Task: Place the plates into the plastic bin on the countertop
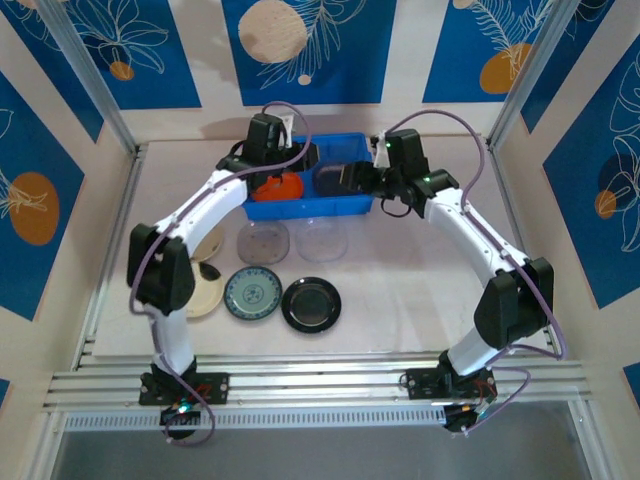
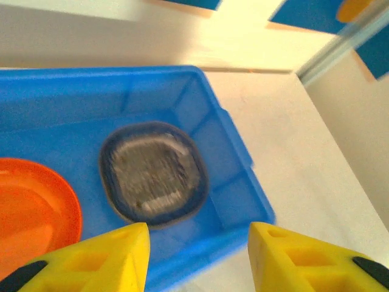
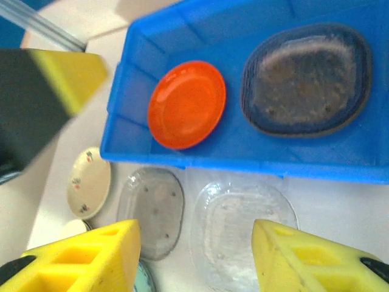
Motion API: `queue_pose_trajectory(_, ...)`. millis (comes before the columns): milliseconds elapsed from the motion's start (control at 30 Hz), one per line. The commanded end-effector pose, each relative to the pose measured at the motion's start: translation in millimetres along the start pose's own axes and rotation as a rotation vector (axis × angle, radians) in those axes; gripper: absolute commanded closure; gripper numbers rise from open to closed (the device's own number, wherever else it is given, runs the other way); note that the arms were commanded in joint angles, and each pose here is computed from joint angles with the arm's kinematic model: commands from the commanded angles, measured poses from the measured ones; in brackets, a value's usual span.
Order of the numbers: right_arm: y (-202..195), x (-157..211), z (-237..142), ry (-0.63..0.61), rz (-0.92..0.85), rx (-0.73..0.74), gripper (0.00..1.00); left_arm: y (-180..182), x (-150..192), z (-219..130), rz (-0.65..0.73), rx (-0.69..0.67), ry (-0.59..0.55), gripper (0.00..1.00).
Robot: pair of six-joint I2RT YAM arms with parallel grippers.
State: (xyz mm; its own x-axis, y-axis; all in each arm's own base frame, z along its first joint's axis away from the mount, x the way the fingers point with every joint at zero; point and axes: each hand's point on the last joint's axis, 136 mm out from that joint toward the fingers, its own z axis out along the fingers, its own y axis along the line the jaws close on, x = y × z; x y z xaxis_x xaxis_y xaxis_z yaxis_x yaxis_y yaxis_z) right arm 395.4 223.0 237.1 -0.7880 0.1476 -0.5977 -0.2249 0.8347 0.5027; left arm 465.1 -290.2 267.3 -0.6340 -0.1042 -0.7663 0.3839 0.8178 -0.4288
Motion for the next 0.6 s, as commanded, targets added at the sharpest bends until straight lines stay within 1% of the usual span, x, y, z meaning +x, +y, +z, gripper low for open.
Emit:
queue_pose_trajectory(0,-1,23,-7,0.014,-0.087,0.061,0.48,-10,33,-23,0.071,0.002,0.053,0.53)
queue_pose_trajectory(100,2,44,-11,0.02,-0.117,0.056,0.48,-16,66,-51,0.103,0.016,0.103,0.53)
queue_pose_trajectory(200,3,63,-14,0.031,-0.121,0.034,0.48,-10,95,-73,0.113,-0.007,0.153,0.52)
queue_pose_trajectory(367,4,98,-16,0.046,-0.154,0.054,0.48,1,136,-107,0.078,-0.039,0.245,0.52)
queue_pose_trajectory(467,2,125,-15,0.073,-0.179,0.068,0.49,4,165,-125,0.06,-0.036,0.283,0.53)
queue_pose_trajectory(567,-8,150,-15,0.123,-0.164,0.099,0.49,8,191,-138,0.036,-0.036,0.328,0.53)
